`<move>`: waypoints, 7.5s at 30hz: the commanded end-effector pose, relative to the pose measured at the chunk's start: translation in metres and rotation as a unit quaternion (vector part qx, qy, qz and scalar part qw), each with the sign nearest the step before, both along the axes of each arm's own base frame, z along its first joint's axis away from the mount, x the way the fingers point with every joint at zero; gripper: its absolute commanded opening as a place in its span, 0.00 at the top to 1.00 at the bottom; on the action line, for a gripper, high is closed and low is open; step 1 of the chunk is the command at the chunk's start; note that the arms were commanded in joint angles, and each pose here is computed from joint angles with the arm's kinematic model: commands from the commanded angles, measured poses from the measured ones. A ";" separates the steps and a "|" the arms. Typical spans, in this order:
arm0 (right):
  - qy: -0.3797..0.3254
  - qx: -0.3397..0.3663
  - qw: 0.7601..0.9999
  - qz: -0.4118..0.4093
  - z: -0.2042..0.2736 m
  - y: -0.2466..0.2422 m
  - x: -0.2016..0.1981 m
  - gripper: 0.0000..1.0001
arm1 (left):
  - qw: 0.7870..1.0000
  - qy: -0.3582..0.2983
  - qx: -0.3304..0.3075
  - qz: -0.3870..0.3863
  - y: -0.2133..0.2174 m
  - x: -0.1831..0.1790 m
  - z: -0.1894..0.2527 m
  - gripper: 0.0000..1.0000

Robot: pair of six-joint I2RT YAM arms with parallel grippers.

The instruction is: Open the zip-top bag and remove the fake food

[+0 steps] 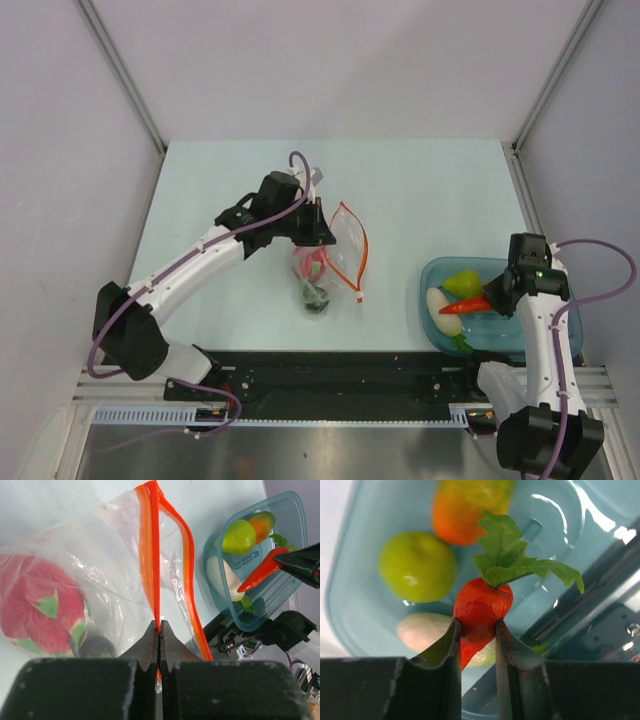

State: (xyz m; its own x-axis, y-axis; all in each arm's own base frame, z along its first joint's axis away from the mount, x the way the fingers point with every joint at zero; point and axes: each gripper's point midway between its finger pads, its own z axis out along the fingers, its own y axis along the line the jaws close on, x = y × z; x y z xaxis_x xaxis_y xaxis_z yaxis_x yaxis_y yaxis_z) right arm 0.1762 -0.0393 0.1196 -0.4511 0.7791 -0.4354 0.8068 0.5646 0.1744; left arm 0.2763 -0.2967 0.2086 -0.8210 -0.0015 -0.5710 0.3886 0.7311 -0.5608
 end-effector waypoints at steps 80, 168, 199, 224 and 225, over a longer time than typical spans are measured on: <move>-0.106 0.224 0.826 0.505 -0.010 0.362 0.082 0.38 | 0.994 -0.015 -0.082 -0.064 -0.037 -0.021 0.055 1.00; -0.067 0.226 0.787 0.570 -0.014 0.379 0.045 1.00 | 0.999 -0.011 -0.036 -0.039 0.016 -0.048 0.011 1.00; -0.068 0.220 0.741 0.631 0.064 0.384 0.012 0.99 | 0.997 -0.072 -0.020 -0.025 0.017 -0.013 0.048 1.00; -0.087 0.437 0.812 0.377 0.142 0.396 0.072 1.00 | 0.997 -0.030 -0.057 -0.049 0.006 -0.042 0.026 1.00; -0.086 0.444 0.805 0.385 0.142 0.394 0.068 1.00 | 0.998 -0.024 -0.042 -0.047 0.010 -0.042 0.021 1.00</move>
State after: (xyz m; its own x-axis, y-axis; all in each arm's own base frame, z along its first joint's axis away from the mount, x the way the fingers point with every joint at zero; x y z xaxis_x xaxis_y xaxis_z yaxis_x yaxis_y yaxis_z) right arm 0.2475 0.3389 0.1746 -0.9170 0.3969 0.0392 0.3138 0.6575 0.6850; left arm 0.2302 -0.2849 0.2179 -0.8185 0.0073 -0.5745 0.4428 0.6452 -0.6226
